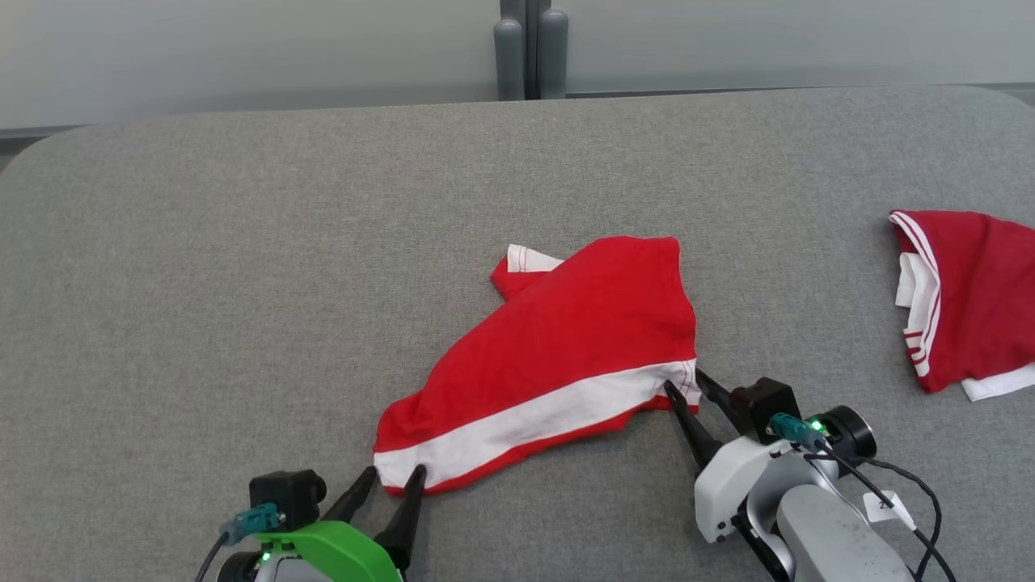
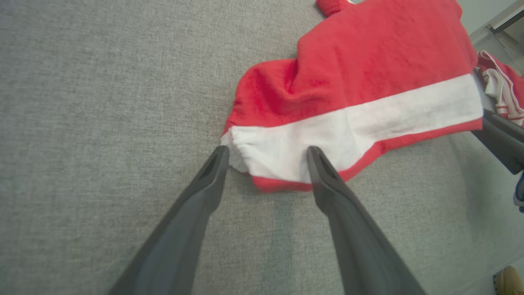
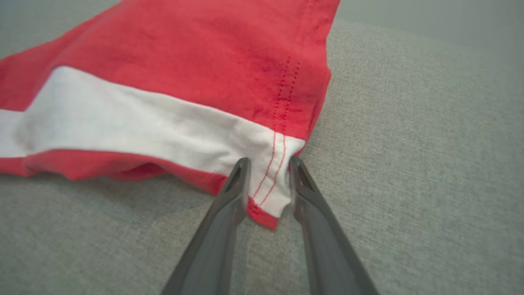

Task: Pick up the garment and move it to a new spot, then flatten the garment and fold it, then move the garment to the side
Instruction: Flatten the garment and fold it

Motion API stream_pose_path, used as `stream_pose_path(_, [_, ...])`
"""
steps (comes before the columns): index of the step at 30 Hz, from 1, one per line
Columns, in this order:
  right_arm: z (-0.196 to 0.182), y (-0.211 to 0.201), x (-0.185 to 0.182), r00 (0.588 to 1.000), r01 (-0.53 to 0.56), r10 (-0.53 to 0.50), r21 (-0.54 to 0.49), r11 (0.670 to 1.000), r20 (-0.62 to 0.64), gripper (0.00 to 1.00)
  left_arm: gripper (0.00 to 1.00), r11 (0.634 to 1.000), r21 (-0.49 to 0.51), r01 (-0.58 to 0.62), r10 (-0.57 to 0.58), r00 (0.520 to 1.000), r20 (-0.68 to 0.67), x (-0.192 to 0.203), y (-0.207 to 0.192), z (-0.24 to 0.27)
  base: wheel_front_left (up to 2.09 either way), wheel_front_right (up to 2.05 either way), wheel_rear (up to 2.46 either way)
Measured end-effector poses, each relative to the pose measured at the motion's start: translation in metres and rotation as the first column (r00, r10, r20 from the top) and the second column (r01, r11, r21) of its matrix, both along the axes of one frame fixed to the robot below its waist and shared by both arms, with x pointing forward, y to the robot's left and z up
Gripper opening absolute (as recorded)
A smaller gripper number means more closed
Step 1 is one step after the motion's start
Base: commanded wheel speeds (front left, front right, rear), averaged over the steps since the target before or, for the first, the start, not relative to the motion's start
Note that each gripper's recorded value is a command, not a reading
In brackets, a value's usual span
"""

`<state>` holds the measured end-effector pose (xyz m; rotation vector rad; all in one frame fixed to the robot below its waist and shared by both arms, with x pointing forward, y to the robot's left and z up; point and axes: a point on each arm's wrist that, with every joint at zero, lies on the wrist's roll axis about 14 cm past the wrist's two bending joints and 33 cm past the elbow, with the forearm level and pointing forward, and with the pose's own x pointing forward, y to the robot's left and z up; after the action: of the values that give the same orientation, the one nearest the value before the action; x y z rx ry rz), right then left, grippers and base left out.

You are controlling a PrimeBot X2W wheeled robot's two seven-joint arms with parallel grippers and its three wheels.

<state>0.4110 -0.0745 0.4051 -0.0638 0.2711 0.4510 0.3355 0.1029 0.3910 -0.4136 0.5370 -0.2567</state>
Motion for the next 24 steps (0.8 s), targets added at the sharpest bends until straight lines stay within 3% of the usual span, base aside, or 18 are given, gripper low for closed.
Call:
stream_pose_path(2, [0.0, 0.0, 0.0, 1.0, 0.0, 0.0, 0.002, 1.0, -0.001, 0.45, 0.8, 1.0, -0.003, 0.001, -0.001, 1.0, 0.002, 0.001, -0.001, 0.001, 0.0, 0.0, 0.0])
stream_pose_path(3, [0.0, 0.001, 0.0, 1.0, -0.001, 0.001, 0.003, 1.0, -0.002, 0.44, 0.49, 1.0, -0.003, 0.003, -0.003, 1.0, 0.003, 0.001, -0.001, 0.001, 0.0, 0.0, 0.0])
stream_pose_path(5, [0.0, 0.001, 0.0, 1.0, -0.001, 0.001, 0.004, 1.0, -0.002, 0.4, 0.24, 1.0, -0.004, 0.005, -0.005, 1.0, 0.006, 0.002, -0.002, 0.002, 0.0, 0.0, 0.0])
stream_pose_path(6, [0.0, 0.001, 0.0, 1.0, 0.0, 0.0, 0.006, 1.0, -0.003, 0.32, 0.0, 1.0, -0.005, 0.006, -0.006, 1.0, 0.007, 0.001, -0.003, 0.002, 0.0, 0.0, 0.0])
stream_pose_path(9, [-0.002, 0.002, -0.001, 1.0, -0.002, 0.002, 0.006, 1.0, -0.01, 0.0, 0.0, 1.0, -0.008, 0.013, -0.013, 1.0, 0.011, 0.001, -0.005, 0.003, 0.0, 0.0, 0.0])
stream_pose_path(24, [0.018, 0.001, 0.006, 0.999, -0.001, -0.001, 0.041, 0.999, 0.043, 0.0, 0.0, 0.999, -0.032, 0.035, -0.032, 0.994, 0.102, 0.01, -0.01, 0.032, 0.0, 0.0, 0.0])
